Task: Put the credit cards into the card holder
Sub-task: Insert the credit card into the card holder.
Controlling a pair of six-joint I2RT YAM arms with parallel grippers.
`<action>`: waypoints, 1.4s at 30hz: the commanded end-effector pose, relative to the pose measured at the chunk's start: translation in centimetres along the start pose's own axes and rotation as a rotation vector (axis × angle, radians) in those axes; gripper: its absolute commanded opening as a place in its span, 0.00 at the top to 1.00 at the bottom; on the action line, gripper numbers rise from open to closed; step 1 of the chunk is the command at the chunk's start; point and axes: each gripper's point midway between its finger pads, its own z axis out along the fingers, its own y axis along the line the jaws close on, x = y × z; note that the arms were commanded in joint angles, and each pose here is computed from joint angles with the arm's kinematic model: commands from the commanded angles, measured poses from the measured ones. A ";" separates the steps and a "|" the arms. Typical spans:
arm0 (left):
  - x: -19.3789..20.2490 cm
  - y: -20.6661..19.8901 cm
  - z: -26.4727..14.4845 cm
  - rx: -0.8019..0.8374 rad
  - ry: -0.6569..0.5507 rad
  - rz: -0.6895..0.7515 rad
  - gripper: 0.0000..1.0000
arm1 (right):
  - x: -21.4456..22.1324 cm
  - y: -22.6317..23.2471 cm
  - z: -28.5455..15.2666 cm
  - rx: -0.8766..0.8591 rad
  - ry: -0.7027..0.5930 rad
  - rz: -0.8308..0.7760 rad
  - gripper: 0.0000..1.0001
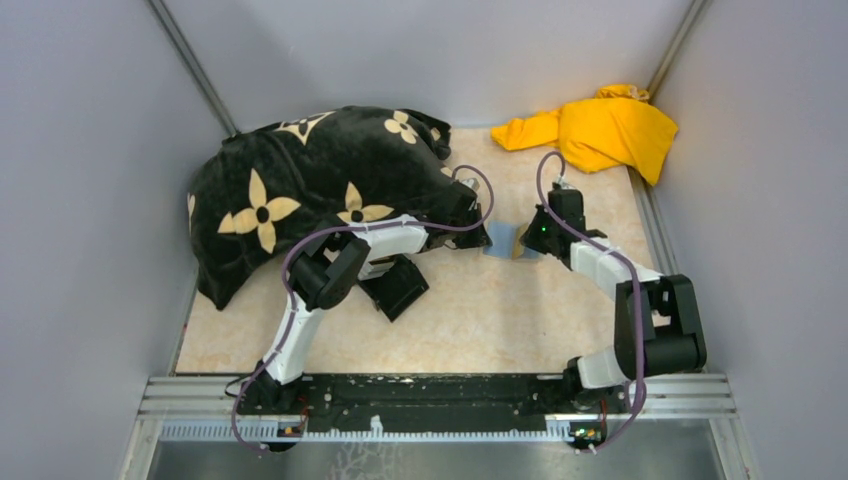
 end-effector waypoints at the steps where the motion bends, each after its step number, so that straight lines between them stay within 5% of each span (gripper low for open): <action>1: 1.5 2.2 0.4 -0.088 0.044 0.009 1.00 | -1.5 1.5 0.2 -0.095 -0.060 0.031 1.00; 42: 1.9 2.6 0.2 -0.107 0.060 0.023 1.00 | 2.0 -2.3 4.1 -0.101 0.024 0.170 1.00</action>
